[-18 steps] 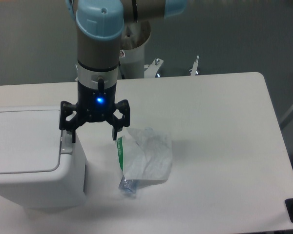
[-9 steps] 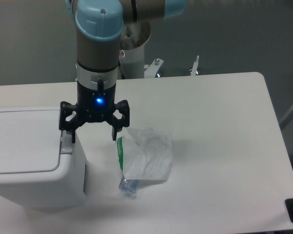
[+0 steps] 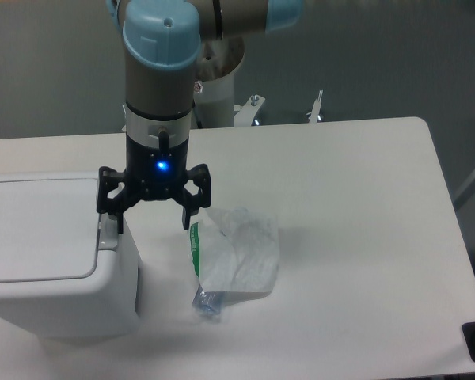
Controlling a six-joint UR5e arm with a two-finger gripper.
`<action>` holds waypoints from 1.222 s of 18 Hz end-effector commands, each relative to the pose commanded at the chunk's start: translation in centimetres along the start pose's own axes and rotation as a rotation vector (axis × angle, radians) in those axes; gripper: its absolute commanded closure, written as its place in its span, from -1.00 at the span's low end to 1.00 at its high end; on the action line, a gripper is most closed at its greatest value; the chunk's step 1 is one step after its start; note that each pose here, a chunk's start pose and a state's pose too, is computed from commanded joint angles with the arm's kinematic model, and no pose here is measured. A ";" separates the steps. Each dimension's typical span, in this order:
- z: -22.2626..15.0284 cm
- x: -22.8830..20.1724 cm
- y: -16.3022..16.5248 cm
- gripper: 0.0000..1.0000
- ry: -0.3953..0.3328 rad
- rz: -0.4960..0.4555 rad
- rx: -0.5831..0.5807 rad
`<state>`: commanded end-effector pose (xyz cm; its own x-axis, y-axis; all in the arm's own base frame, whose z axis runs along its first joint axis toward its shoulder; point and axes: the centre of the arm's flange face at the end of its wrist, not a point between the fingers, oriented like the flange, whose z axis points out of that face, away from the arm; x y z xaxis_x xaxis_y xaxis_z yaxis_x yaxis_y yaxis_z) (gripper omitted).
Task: Open the trash can
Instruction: 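Press down on the trash can lid button with the gripper, then lift the gripper up and away from the opened trash can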
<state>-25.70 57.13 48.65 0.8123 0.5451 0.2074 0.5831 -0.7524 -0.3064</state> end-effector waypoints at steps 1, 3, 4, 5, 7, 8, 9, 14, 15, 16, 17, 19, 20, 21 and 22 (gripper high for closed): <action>0.1 0.0 0.0 -1.00 0.000 -0.002 -0.002; 0.1 0.0 0.1 -1.00 -0.001 -0.001 -0.003; 0.3 -0.1 0.2 -1.00 -0.001 -0.001 -0.006; 0.2 0.0 0.2 -1.00 0.000 -0.001 -0.005; 0.1 0.0 0.2 -1.00 0.000 -0.001 -0.003; 0.0 0.0 0.2 -1.00 0.000 0.000 -0.002; 0.1 0.0 0.2 -1.00 -0.001 -0.001 -0.003; -3.6 0.0 -0.5 -1.00 0.023 0.010 0.065; -4.9 -1.8 -0.5 -1.00 0.011 -0.011 0.086; -5.5 -3.7 -0.7 -1.00 -0.001 -0.034 0.098; -6.1 -4.9 -0.9 -1.00 -0.011 -0.045 0.108; -6.9 -8.2 -1.3 -1.00 -0.049 -0.084 0.125; -7.4 -10.8 -1.4 -1.00 -0.090 -0.120 0.131; -7.6 -12.7 -1.6 -1.00 -0.128 -0.145 0.131; -7.5 -14.6 -1.7 -1.00 -0.163 -0.165 0.126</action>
<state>-38.45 47.69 53.12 0.6881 0.7164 0.1150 0.6931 -0.6021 -0.3964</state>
